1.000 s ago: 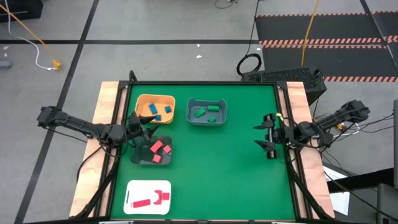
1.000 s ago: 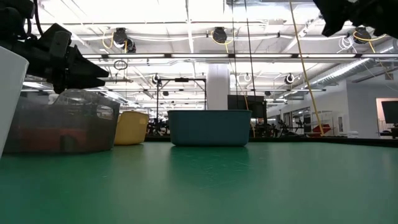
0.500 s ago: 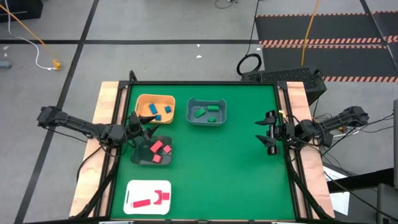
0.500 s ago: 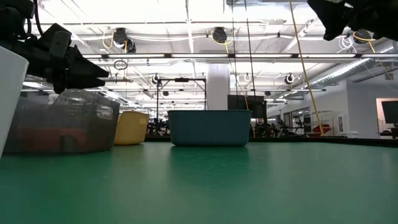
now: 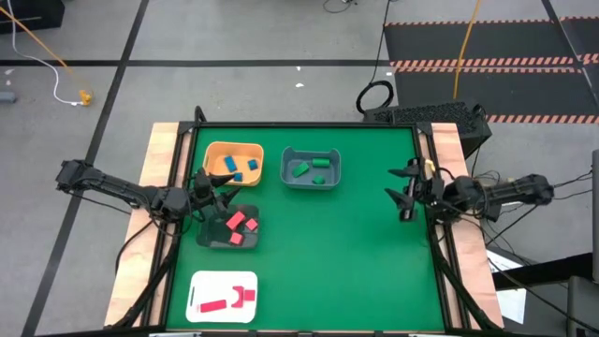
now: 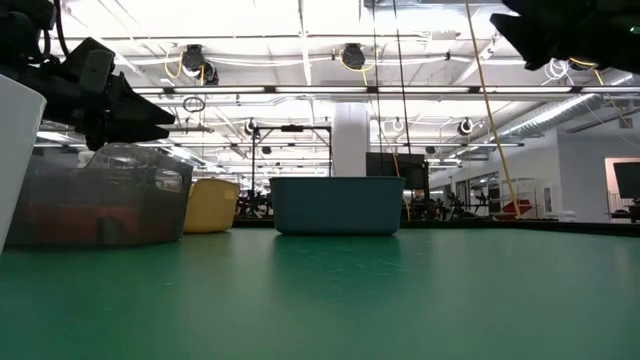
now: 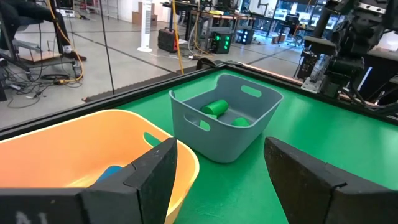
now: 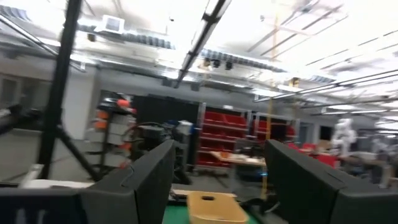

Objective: Sort & place blocks by color
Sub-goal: Return to Home Position

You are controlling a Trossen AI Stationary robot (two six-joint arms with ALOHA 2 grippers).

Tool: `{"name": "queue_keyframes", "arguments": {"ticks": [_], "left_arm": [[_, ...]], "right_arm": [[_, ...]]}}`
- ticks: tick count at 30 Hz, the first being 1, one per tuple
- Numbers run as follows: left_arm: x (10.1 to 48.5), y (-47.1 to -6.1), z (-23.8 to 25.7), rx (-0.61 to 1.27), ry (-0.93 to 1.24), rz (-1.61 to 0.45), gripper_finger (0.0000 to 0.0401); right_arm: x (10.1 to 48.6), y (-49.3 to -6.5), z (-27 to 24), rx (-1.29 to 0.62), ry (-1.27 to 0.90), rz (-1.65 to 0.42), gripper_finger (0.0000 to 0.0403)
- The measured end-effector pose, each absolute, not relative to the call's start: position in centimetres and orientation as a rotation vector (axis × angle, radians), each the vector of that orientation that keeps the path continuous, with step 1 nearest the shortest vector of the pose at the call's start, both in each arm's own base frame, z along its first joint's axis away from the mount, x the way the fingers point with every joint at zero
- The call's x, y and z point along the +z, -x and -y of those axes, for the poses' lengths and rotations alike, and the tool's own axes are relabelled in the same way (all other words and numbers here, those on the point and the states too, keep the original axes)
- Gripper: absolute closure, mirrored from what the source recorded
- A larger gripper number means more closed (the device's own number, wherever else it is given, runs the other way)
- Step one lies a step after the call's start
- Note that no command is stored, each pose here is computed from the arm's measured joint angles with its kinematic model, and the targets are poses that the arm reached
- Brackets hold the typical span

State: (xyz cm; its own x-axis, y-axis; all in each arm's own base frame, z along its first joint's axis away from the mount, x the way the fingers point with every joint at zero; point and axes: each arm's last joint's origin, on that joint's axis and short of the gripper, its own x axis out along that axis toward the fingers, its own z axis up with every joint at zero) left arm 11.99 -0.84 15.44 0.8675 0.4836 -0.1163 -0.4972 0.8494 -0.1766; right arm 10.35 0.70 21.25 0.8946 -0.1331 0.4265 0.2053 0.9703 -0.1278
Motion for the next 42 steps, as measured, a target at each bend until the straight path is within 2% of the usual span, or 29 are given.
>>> {"name": "queue_keyframes", "arguments": {"ticks": [19, 26, 31, 42], "left_arm": [[15.4, -12.0, 0.8, 0.517, 0.204, -0.069, 0.0160], [15.4, -12.0, 0.8, 0.517, 0.204, -0.069, 0.0160], [15.4, -12.0, 0.8, 0.517, 0.204, -0.068, 0.0160], [15.4, -12.0, 0.8, 0.517, 0.204, -0.068, 0.0160]], "right_arm": [[20.5, -8.8, 3.1, -0.570, 0.313, 0.313, 0.0161], [19.7, -8.4, 4.5, -0.691, 0.166, 0.261, 0.0161], [19.5, -8.1, 5.2, -0.745, 0.022, 0.297, 0.0161], [19.5, -7.4, 6.0, -0.853, 0.013, 0.310, 0.0161]]}}
